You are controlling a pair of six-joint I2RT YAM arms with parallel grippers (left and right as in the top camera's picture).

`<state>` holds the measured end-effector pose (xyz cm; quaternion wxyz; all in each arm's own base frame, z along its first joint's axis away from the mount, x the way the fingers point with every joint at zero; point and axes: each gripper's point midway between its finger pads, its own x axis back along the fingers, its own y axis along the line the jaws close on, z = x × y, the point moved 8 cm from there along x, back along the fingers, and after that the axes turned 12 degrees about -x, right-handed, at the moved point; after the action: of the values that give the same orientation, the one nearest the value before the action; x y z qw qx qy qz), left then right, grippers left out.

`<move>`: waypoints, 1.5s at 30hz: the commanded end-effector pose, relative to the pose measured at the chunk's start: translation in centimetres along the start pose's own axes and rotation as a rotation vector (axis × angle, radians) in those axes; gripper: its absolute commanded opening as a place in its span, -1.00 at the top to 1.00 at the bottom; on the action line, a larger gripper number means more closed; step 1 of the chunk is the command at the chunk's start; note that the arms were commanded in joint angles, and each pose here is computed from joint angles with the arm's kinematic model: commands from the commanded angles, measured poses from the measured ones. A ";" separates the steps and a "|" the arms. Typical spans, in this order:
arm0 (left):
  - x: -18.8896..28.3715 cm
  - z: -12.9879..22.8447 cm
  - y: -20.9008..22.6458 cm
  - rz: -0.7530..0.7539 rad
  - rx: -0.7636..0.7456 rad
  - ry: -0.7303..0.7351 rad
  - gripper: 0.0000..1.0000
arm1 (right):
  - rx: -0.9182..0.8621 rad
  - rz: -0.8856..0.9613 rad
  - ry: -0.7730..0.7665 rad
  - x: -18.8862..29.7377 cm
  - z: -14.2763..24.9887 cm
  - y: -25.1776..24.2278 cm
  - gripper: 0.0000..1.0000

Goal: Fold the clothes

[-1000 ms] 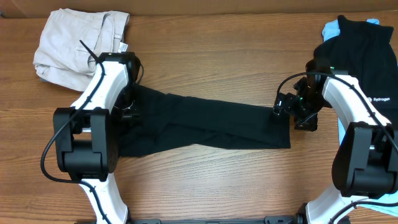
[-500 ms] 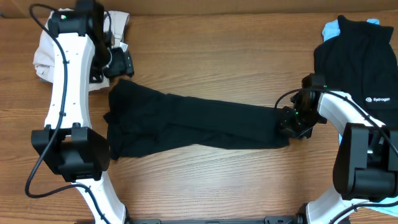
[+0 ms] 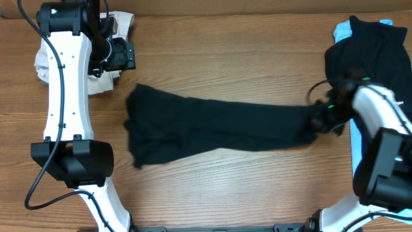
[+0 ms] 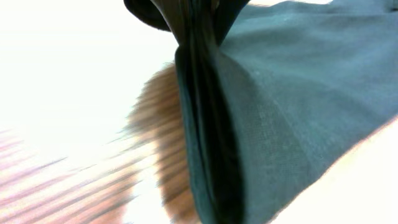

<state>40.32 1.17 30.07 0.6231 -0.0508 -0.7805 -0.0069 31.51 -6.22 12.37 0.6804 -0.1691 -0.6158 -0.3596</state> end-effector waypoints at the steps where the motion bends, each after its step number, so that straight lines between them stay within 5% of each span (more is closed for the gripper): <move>1: 1.0 0.0 0.0 -0.033 -0.046 -0.026 -0.72 | -0.043 -0.024 -0.076 4.0 -2.3 -0.8 0.92; 7: 1.0 0.0 0.1 -0.042 -0.045 -0.021 -0.75 | 0.100 -0.054 -0.037 6.2 -0.7 1.4 0.92; 16: 0.9 -0.1 0.1 -0.039 -0.034 -0.029 -0.77 | 0.397 -0.043 0.046 3.1 6.1 9.7 0.89; 29: 0.9 -0.1 0.1 -0.039 -0.027 -0.027 -0.76 | 0.649 -0.090 0.008 -0.6 14.4 17.8 0.51; 31: 0.9 -0.1 0.1 -0.039 -0.027 -0.027 -0.77 | 0.676 -0.089 0.015 -1.0 15.3 18.2 0.33; 33: 0.9 -0.1 0.1 -0.038 -0.027 -0.026 -0.77 | 0.701 -0.091 0.025 -1.2 16.2 18.5 -0.30; 35: 0.9 0.0 0.1 -0.036 -0.027 -0.023 -0.77 | 0.714 -0.085 0.032 -1.2 16.8 18.6 -0.61; 45: -2.1 1.6 -2.1 0.128 -0.098 0.109 -0.82 | 0.591 -0.081 0.009 1.9 13.3 16.7 -1.00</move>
<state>39.58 0.48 29.12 0.6467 -0.0812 -0.7583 -0.0087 32.24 15.75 18.18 0.7157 0.0744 -0.6749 -0.1633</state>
